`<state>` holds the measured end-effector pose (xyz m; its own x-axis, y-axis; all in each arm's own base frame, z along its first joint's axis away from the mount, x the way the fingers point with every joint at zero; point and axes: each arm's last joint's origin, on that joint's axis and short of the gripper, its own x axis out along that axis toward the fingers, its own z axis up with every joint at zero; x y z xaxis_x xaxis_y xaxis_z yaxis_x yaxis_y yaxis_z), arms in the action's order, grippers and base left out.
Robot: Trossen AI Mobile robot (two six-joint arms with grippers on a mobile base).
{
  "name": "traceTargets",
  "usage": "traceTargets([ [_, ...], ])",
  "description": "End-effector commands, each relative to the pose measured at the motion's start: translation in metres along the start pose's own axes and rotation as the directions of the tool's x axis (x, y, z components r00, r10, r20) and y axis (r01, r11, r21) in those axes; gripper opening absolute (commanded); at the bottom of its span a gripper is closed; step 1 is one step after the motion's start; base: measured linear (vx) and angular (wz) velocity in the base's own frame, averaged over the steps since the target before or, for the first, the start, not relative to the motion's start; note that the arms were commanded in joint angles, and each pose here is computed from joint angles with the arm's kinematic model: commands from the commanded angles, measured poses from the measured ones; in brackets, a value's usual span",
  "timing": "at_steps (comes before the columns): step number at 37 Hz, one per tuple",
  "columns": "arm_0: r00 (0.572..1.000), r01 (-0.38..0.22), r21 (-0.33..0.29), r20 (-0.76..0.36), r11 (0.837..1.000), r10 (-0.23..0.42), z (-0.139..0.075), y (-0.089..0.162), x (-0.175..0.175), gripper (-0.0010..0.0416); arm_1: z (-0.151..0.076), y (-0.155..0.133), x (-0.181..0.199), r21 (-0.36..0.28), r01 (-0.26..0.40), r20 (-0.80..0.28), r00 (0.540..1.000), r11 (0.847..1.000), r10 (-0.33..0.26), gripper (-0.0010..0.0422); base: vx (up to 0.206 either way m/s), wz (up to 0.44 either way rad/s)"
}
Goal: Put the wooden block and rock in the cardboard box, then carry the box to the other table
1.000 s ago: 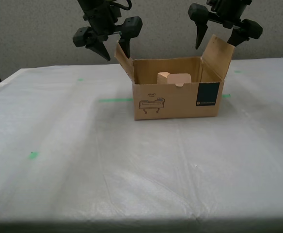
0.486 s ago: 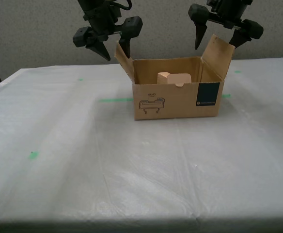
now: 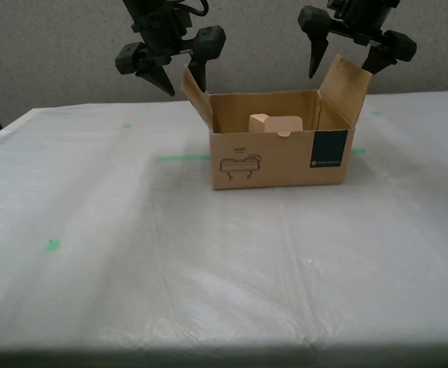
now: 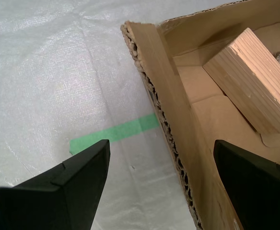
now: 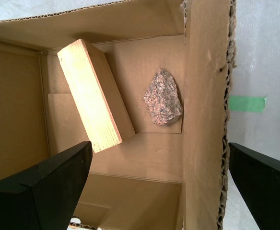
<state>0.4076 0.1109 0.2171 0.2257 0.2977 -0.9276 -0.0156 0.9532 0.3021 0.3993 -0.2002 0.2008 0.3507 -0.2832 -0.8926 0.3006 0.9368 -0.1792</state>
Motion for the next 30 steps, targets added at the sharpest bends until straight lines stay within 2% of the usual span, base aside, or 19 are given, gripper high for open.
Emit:
traceTargets([
  [1,1.0,0.0,-0.003,0.003,1.0,0.0,0.0,0.0,0.0,0.0388,0.0,0.0,0.0,-0.001,-0.001,-0.001,1.0,1.0,0.001,0.0293,0.0,0.0],
  [21,1.0,-0.007,0.002,0.023,1.0,0.007,0.002,0.001,-0.001,0.0388,0.001,-0.001,-0.002,-0.018,0.0,0.003,1.0,1.0,0.0,0.0293,0.0,0.0],
  [30,0.998,-0.017,-0.011,0.058,1.0,0.018,0.0,0.005,-0.02,0.0388,0.004,-0.005,-0.032,-0.012,0.01,0.044,0.999,1.0,-0.009,0.0293,0.0,0.0],
])
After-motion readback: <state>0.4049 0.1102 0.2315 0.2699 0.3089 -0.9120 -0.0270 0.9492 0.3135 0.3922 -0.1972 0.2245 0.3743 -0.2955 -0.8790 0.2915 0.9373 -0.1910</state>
